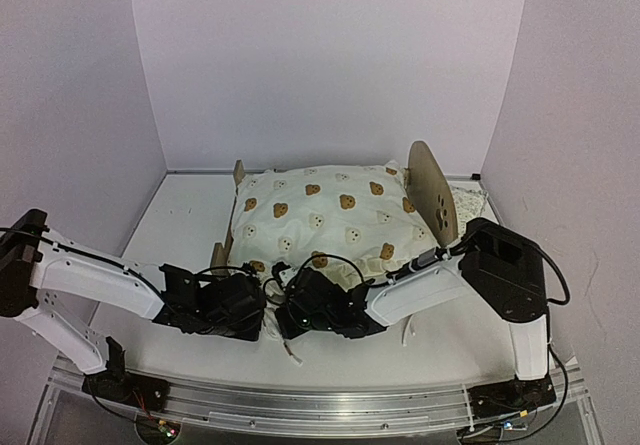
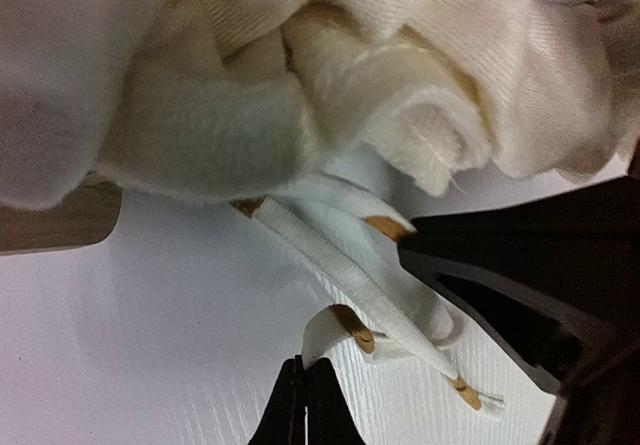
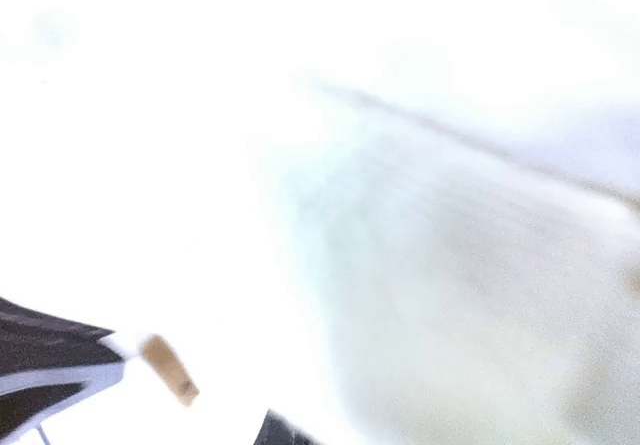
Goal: Set up the pet bed
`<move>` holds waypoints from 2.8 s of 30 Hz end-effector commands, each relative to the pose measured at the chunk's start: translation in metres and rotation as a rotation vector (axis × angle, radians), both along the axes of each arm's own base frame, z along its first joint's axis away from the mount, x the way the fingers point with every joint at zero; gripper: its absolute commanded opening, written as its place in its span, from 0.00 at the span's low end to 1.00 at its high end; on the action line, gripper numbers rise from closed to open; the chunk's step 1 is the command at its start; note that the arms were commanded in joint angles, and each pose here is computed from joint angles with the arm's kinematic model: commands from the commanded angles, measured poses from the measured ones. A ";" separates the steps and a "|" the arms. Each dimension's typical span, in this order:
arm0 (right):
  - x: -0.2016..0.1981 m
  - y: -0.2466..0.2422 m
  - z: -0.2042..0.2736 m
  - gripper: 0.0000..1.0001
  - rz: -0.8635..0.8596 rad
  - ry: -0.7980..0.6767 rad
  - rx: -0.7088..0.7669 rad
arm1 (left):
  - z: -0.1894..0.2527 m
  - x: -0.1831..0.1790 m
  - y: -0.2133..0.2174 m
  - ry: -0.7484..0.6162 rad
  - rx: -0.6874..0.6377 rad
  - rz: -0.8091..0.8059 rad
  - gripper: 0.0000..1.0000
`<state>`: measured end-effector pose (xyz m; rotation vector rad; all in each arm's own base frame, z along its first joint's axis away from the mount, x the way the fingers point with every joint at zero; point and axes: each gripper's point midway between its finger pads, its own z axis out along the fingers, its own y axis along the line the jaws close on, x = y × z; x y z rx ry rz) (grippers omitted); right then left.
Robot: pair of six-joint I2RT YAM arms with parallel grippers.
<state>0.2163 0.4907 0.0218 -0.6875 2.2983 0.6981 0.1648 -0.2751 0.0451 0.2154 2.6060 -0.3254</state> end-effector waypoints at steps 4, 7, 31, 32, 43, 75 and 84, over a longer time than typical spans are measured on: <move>-0.011 0.001 0.048 0.00 0.037 -0.025 0.104 | 0.009 0.030 -0.019 -0.047 -0.044 0.051 0.00; -0.014 -0.003 0.051 0.00 0.036 -0.023 0.113 | 0.005 0.035 -0.022 -0.035 -0.052 0.053 0.00; -0.035 -0.010 0.039 0.24 0.162 0.016 0.114 | -0.003 0.065 -0.048 -0.085 -0.253 -0.006 0.00; -0.033 -0.014 0.041 0.25 0.158 0.008 0.113 | -0.005 0.065 -0.048 -0.086 -0.253 -0.009 0.00; -0.009 -0.061 0.058 0.24 0.065 -0.135 0.039 | -0.021 0.068 -0.053 -0.108 -0.251 -0.049 0.00; 0.029 -0.019 0.015 0.16 0.046 -0.140 -0.020 | -0.024 0.066 -0.058 -0.110 -0.251 -0.088 0.00; 0.030 -0.016 0.015 0.26 0.041 -0.134 -0.010 | -0.024 0.065 -0.060 -0.100 -0.257 -0.094 0.00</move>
